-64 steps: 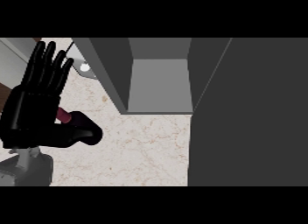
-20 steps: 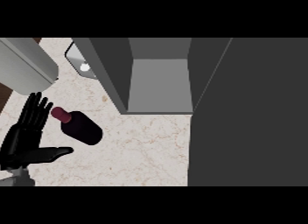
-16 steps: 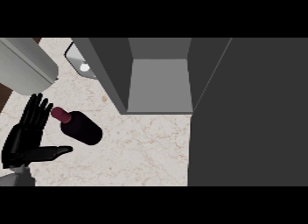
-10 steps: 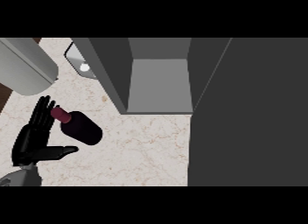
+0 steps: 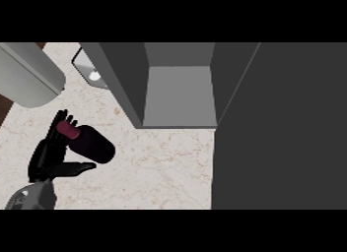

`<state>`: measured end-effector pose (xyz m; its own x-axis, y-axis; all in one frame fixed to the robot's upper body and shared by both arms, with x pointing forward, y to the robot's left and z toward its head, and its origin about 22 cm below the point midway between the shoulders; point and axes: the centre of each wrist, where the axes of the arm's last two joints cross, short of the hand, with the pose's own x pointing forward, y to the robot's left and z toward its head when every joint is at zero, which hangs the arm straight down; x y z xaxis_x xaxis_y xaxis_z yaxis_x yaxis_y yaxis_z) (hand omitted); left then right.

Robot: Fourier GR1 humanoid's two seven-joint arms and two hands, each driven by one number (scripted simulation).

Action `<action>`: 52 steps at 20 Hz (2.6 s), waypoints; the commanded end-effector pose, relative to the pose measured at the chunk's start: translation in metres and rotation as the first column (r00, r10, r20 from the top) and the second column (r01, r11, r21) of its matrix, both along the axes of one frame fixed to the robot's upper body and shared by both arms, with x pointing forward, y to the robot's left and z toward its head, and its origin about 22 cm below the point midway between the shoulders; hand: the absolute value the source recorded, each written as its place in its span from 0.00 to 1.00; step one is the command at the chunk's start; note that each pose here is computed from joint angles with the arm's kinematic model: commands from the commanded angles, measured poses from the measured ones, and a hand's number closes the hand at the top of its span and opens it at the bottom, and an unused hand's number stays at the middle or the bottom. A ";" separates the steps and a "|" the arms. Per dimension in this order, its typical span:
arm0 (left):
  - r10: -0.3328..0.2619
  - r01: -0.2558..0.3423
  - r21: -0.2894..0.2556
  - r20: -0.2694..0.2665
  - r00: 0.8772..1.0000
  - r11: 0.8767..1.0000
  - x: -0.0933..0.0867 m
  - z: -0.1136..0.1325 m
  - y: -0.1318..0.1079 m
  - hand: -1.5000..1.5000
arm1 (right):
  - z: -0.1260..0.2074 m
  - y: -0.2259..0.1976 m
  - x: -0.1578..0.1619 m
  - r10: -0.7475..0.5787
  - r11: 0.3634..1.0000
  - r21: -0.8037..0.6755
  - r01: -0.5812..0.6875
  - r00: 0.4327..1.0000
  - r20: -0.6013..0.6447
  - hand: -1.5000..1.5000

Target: Pick up the wine, place it into the cabinet and close the cabinet

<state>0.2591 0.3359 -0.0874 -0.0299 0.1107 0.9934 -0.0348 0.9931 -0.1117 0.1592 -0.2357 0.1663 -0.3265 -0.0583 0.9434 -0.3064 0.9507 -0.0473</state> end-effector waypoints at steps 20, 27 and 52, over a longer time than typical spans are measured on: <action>-0.019 0.020 -0.164 0.004 1.000 0.986 -0.016 -0.065 -0.016 0.00 | 0.006 -0.011 0.006 -0.012 1.000 -0.016 0.012 0.999 0.032 0.00; -0.027 0.026 -0.206 -0.002 1.000 0.978 -0.007 -0.061 -0.009 1.00 | -0.001 -0.010 0.002 -0.011 1.000 -0.012 0.012 1.000 0.019 0.00; 0.030 -0.017 -0.216 0.055 0.998 0.976 -0.109 -0.110 -0.055 1.00 | 0.009 -0.016 -0.006 -0.036 0.999 -0.028 0.036 0.999 0.009 0.00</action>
